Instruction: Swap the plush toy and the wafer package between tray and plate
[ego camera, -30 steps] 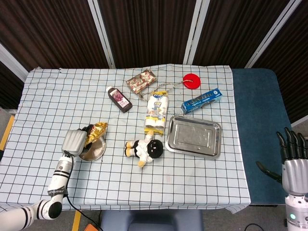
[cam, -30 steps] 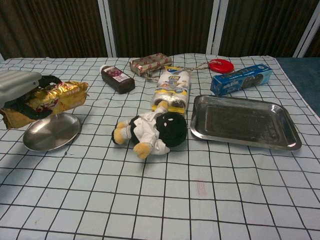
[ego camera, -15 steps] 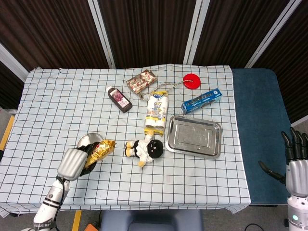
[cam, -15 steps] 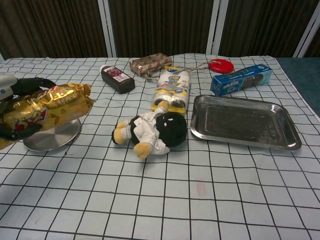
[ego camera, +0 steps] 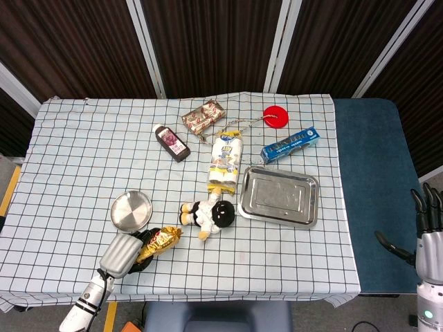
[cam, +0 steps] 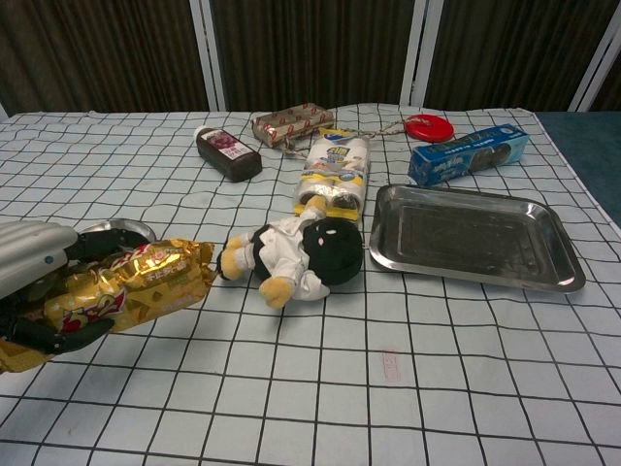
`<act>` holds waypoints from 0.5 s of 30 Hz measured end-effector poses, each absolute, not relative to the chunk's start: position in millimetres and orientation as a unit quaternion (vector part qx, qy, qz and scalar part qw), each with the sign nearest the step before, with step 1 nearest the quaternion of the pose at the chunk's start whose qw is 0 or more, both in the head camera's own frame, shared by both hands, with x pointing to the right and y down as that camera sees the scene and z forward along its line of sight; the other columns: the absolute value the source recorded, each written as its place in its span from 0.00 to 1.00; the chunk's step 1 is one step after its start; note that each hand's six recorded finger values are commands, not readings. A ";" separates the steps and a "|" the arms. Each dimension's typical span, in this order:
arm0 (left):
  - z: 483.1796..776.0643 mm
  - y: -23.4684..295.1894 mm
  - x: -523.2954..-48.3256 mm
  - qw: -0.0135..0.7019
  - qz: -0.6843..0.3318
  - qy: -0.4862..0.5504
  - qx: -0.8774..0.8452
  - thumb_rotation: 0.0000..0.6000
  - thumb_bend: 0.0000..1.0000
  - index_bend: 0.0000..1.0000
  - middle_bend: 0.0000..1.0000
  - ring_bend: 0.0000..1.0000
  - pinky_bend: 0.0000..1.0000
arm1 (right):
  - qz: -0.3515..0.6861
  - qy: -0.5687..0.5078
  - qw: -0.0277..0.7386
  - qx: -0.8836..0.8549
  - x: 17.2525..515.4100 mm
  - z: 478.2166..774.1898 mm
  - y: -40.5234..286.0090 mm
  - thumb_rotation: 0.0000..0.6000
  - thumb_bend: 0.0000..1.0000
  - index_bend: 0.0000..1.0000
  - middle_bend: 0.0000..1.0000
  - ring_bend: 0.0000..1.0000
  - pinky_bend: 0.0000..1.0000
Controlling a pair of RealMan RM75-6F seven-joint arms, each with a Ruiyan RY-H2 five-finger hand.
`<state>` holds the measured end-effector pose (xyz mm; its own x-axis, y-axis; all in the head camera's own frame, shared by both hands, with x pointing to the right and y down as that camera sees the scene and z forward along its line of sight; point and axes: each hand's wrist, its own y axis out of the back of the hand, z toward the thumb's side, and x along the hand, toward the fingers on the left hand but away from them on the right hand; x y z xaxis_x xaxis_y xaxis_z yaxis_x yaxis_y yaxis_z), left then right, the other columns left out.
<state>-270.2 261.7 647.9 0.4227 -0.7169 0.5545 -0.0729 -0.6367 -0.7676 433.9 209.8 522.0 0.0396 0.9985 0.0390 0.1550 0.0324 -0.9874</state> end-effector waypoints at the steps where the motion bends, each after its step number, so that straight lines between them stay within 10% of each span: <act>1: 647.7 263.1 -269.5 0.340 -0.470 0.255 -0.774 1.00 0.54 0.48 0.68 0.76 0.81 | 0.440 -0.535 0.479 -0.539 433.7 522.1 210.0 1.00 0.11 0.00 0.00 0.00 0.05; 15: 657.2 269.1 -279.5 0.329 -0.480 0.224 -0.782 1.00 0.45 0.10 0.15 0.15 0.28 | 0.444 -0.532 0.480 -0.538 433.1 524.1 209.7 1.00 0.11 0.00 0.00 0.00 0.05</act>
<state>-279.5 269.1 657.2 0.4380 -0.6659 0.6040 -0.0342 -0.6837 -0.7290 433.1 209.7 524.1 0.0403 0.9986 0.0330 0.1470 0.0268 -0.9888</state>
